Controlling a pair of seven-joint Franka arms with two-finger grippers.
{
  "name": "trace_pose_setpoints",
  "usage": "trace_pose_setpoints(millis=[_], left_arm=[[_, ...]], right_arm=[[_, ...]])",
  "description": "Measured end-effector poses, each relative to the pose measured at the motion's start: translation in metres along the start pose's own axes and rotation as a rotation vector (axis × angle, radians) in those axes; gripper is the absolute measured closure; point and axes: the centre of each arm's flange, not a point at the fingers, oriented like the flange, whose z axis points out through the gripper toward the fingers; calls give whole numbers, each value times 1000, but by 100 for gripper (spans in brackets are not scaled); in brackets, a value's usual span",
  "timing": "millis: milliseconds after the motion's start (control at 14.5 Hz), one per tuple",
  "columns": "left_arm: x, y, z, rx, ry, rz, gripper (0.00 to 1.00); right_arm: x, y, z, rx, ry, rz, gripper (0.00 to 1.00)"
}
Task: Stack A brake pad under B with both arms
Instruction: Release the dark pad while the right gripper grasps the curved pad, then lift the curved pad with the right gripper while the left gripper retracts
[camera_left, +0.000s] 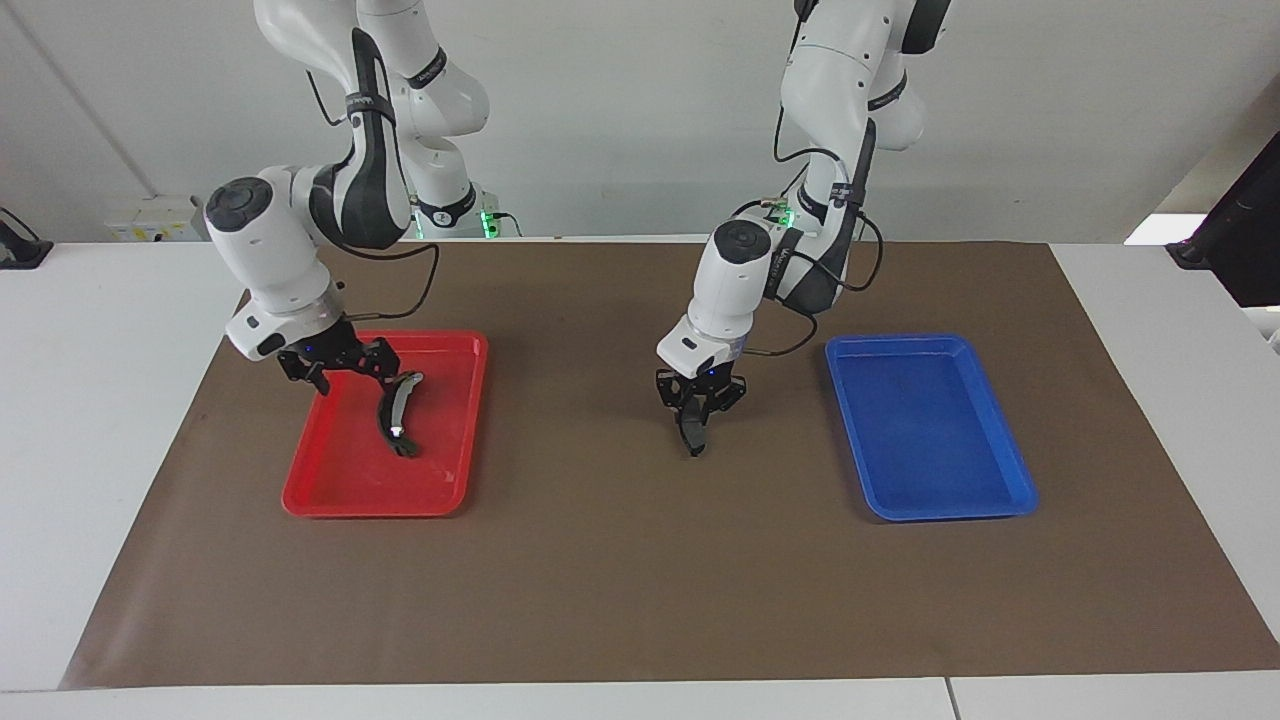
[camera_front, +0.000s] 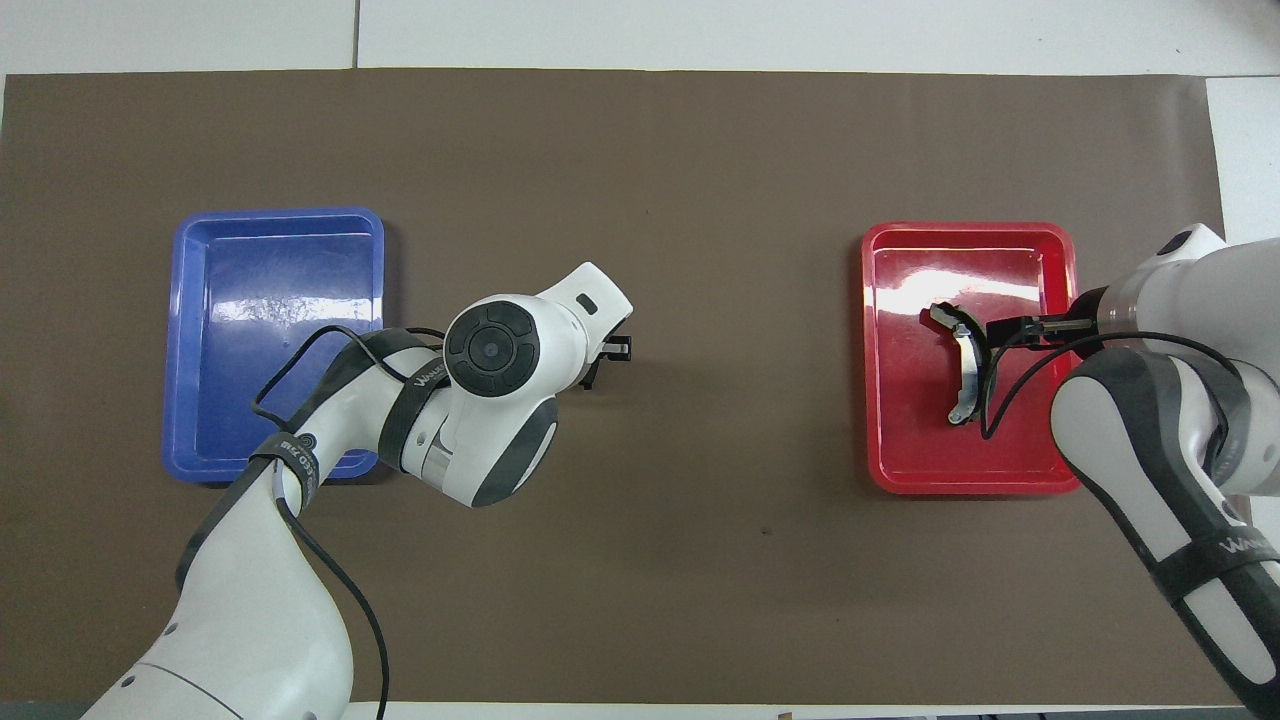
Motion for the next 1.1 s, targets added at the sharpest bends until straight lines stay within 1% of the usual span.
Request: trace_pose_setpoints(millis=[69,138,275,344,482,619,688,757,895,964,1032,1101], left_arm=[[-2,3,4,2,-6,-7,62],[-3,3,5,3,-8,-12,55],[-1,1,4,4,-6,-18,36],[0,1,2,4,-5,-20,21],[7,-5,-15,9,-7,-35,1],[23,-34,-52,31,-30,-81,0],[33,-60,-75,44,-46,-93,0],[43,-88,-99,53,-60,-81,0],[58,-148,-143,70,-104,-28,0],[65,-178,-162,75,-129,-4,0],[71,-210,-181,75,-149,23,0],[76,-241,-199,74,-163,51,0]], right_arm=[[0,0,13,1,-10,-7,0],[0,0,22,1,-14,-13,0],[0,-2,32,0,-21,-36,0],[-2,-2,39,2,-32,-62,0],[-2,-3,54,7,-37,-89,0],[-2,-5,63,14,-42,-91,1],[-2,-5,64,14,-43,-92,4],[-2,-6,64,15,-43,-94,4],[-2,-13,64,16,-44,-107,16],[-2,-17,64,16,-44,-115,17],[-2,-20,65,17,-46,-119,25],[-2,-21,65,17,-46,-121,36]])
